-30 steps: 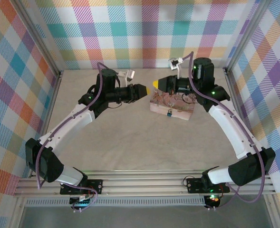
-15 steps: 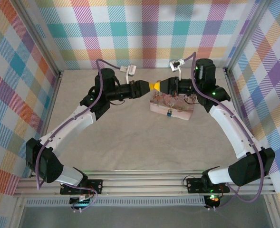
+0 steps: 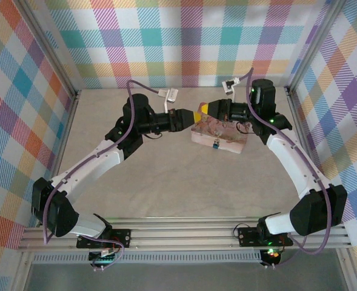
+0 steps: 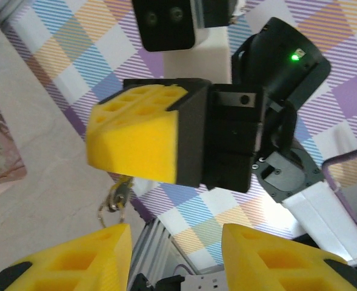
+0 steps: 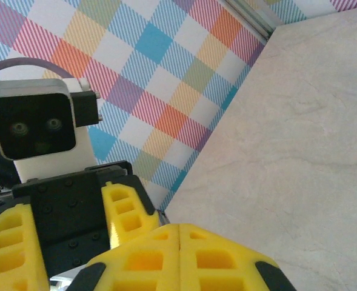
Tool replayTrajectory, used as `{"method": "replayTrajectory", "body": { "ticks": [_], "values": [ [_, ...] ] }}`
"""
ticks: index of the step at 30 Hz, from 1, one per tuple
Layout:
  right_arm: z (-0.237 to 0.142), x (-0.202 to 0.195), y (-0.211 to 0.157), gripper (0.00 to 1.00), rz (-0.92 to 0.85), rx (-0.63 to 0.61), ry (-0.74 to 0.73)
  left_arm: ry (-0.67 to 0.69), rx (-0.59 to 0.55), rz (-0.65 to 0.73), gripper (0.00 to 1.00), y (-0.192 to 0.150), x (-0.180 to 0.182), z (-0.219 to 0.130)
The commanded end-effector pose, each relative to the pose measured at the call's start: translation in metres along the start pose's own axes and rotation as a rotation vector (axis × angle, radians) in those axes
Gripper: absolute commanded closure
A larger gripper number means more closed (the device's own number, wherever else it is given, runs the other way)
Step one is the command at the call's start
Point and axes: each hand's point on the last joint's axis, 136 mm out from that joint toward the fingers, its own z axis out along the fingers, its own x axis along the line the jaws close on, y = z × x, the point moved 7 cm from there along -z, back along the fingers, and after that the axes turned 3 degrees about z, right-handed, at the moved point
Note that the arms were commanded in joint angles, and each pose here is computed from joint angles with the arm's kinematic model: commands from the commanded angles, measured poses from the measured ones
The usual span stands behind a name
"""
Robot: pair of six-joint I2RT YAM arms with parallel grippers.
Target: Unlock the padlock with the key
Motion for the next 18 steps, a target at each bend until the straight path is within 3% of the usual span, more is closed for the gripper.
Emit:
{"method": "replayTrajectory", "body": {
  "ticks": [1, 18],
  "values": [
    [0.002, 0.003, 0.004, 1.0, -0.009, -0.004, 0.032, -0.062, -0.01, 0.039, 0.58, 0.001, -0.016, -0.003],
    [0.001, 0.009, 0.0, 1.0, -0.001, 0.011, 0.089, -0.041, 0.025, -0.009, 0.61, 0.003, 0.003, 0.016]
  ]
}}
